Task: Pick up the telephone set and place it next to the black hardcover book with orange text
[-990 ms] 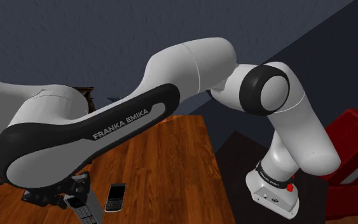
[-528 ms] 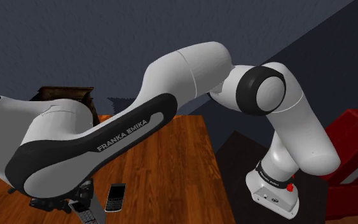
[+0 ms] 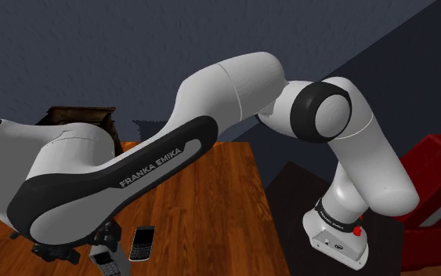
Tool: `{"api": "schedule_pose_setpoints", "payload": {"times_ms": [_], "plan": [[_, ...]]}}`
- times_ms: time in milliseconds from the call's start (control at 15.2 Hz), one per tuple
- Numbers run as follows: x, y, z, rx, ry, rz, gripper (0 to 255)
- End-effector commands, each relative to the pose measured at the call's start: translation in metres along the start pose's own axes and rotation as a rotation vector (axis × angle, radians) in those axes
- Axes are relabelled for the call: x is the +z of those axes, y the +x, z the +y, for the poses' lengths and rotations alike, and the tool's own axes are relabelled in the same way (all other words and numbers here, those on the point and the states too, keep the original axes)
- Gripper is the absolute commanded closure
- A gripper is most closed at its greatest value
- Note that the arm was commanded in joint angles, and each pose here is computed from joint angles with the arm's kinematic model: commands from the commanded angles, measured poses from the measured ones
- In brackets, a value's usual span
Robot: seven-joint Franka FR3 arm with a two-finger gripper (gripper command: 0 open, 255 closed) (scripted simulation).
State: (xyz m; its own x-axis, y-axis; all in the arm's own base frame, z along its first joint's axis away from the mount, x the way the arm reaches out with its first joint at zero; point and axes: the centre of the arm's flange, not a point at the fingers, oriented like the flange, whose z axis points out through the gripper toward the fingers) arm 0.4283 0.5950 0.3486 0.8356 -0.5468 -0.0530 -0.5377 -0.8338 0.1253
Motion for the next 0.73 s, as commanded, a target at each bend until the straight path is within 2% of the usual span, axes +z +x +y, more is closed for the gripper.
{"api": "schedule_pose_setpoints", "payload": {"times_ms": [0, 198, 462, 660], "plan": [[0.0, 0.0, 0.0, 0.0, 0.0, 0.0, 0], [0.0, 0.0, 0.0, 0.0, 0.0, 0.0, 0], [-0.05, 0.0, 0.0, 0.0, 0.0, 0.0, 0], [-0.05, 0.0, 0.0, 0.0, 0.0, 0.0, 0]]}}
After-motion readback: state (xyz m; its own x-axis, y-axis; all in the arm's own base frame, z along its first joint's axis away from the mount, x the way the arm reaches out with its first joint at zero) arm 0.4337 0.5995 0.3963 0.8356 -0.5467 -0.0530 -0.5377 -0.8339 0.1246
